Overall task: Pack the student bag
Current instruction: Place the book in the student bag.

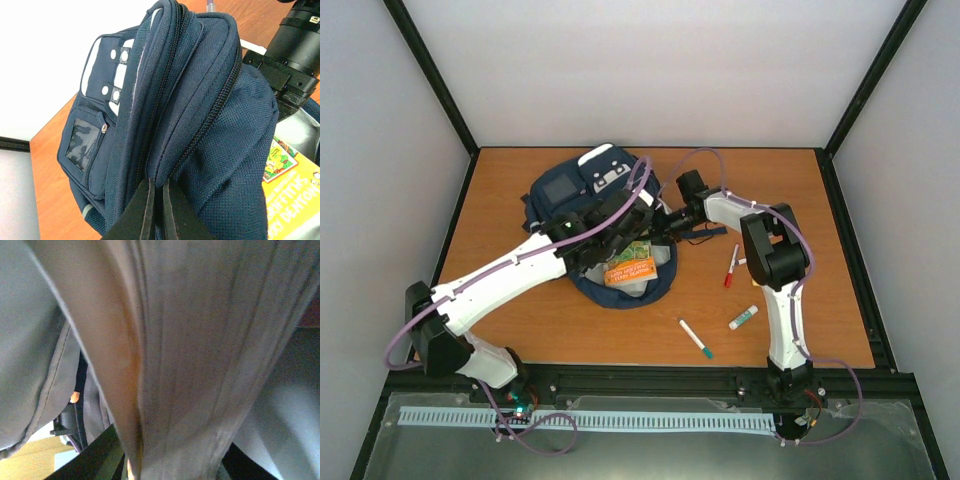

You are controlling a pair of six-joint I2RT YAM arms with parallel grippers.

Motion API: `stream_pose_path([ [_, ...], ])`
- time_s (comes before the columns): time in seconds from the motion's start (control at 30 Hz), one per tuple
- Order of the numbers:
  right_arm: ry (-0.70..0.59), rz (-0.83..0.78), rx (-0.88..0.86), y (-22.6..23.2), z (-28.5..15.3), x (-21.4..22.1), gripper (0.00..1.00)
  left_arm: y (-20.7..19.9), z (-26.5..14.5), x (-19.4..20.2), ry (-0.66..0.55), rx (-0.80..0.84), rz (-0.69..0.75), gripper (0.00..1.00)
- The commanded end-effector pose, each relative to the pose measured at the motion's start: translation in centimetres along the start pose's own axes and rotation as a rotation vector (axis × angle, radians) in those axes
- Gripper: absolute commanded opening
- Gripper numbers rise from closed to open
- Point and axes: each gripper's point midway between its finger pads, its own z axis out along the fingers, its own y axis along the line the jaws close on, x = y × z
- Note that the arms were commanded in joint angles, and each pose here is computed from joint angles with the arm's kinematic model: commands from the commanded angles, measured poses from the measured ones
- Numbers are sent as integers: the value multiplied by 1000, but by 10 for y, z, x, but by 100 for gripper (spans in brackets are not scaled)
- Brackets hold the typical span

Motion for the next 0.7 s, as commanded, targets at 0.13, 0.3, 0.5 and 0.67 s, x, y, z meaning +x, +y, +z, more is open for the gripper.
stream_pose_path([
  [0.13,-58,-169,138,24,-22,2,59,37,-31,-19,-145,-68,-144,1],
  [0.3,-68,-242,220,28,-35,20,61,38,-27,-8,-132,-71,-172,1],
  [0.5,-49,-331,270,27,-45,54,58,38,-25,-2,-124,-69,-202,1],
  [0.67,-40,-503,362,28,-52,76,49,40,-26,2,-123,-70,-227,1],
])
